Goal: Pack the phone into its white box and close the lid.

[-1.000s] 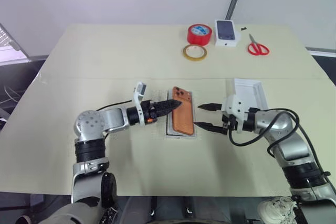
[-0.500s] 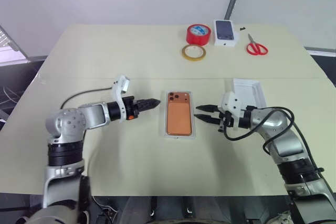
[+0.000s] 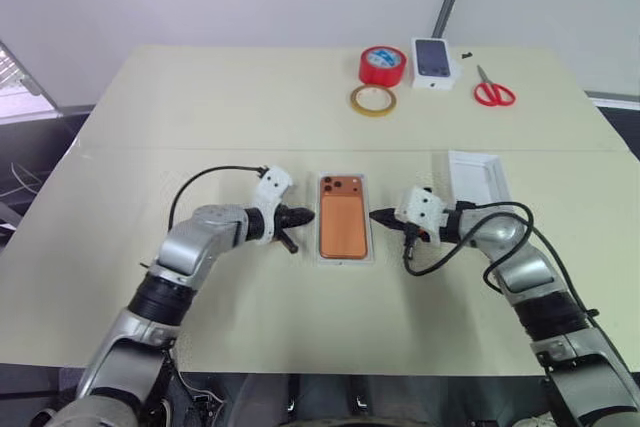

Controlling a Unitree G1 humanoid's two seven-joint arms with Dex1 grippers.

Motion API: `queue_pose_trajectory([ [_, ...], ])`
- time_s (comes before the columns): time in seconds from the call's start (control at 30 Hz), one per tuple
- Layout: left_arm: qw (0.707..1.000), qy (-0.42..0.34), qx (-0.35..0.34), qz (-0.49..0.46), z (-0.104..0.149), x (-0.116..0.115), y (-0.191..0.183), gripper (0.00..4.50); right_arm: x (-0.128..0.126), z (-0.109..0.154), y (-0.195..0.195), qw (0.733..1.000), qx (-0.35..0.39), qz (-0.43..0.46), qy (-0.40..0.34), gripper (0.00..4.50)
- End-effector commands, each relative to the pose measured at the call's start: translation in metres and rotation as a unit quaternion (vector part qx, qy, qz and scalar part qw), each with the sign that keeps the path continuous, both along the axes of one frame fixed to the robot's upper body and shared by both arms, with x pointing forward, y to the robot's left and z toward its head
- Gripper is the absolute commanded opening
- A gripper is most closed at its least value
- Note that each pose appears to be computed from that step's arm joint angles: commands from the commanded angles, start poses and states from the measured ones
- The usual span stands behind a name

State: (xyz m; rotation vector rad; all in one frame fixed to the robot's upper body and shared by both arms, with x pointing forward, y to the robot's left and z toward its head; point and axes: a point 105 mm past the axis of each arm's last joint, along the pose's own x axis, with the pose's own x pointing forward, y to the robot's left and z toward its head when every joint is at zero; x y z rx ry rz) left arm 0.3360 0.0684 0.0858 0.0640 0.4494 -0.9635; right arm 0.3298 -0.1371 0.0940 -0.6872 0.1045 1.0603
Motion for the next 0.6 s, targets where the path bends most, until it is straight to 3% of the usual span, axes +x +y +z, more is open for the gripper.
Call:
queue_pose_trajectory([
  [0.03,0.997,-0.010,-0.041,-0.060,0.013,-0.006,-0.045,0.03,0.002,0.016,-0.012,1.000,0.007,-0.007,-0.015,0.00],
  [0.2,0.995,-0.014,-0.064,-0.080,0.023,0.002,-0.072,0.03,0.000,0.021,-0.040,0.999,-0.006,-0.038,-0.013,0.00],
  [0.33,0.991,-0.024,-0.059,-0.117,0.022,-0.005,-0.096,0.03,-0.010,0.017,-0.058,0.998,-0.013,-0.057,0.003,0.00],
  [0.6,0.991,-0.028,-0.054,-0.121,0.017,-0.004,-0.096,0.03,-0.015,0.016,-0.062,0.998,-0.016,-0.069,-0.002,0.00],
])
